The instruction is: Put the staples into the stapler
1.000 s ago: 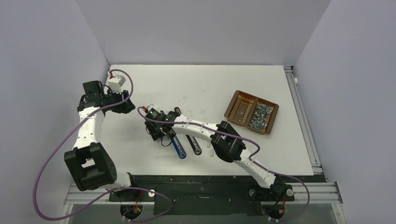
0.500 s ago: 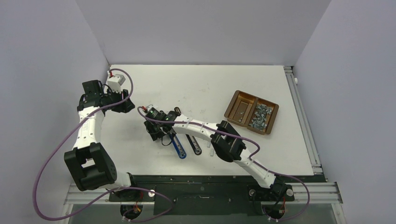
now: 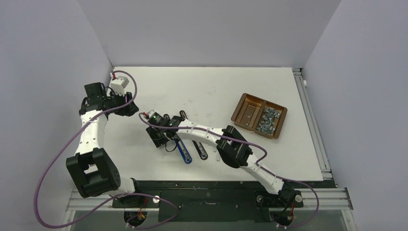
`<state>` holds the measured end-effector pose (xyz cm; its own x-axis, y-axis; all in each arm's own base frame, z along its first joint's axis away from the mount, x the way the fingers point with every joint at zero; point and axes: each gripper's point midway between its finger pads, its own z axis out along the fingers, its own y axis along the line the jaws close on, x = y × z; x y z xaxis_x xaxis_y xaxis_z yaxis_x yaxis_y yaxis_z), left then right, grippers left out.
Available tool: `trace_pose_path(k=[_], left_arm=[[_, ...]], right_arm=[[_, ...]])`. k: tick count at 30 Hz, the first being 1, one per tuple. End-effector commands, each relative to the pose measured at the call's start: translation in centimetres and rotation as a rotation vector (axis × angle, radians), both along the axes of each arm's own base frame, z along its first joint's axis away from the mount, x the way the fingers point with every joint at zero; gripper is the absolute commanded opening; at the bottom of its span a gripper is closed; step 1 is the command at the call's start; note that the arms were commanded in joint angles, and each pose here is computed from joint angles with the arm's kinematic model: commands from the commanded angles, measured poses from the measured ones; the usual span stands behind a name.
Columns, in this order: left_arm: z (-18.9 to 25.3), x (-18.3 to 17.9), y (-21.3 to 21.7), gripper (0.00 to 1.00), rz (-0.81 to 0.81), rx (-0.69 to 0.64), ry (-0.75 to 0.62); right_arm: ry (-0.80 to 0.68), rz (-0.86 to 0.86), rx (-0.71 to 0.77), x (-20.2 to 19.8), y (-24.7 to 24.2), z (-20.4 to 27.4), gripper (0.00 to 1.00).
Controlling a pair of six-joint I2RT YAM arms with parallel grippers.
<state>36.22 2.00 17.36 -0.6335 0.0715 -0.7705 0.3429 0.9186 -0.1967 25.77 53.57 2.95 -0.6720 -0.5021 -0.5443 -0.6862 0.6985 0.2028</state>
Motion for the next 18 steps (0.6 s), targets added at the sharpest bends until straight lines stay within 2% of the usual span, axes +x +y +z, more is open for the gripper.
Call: trace_pose_path(k=[1,8,12,18], left_arm=[[3.9,1.1,0.4,0.45,-0.015,0.036,-0.127],[4.5,1.1,0.4,0.45,-0.012,0.04,-0.139],[4.6,1.1,0.5,0.45,-0.013,0.047,-0.143],[4.5,1.2,0.6,0.45,-0.017,0.049,-0.143]], right_arm=[[-0.058,-0.002,0.023,0.9,1.4,0.7,0.45],[-0.125,-0.044,0.008,1.8,-0.3,2.1,0.48],[-0.097,-0.041,-0.014,1.0,-1.4,1.6,0.48],[-0.015,0.009,0.054,-1.9,-0.9,1.9,0.46]])
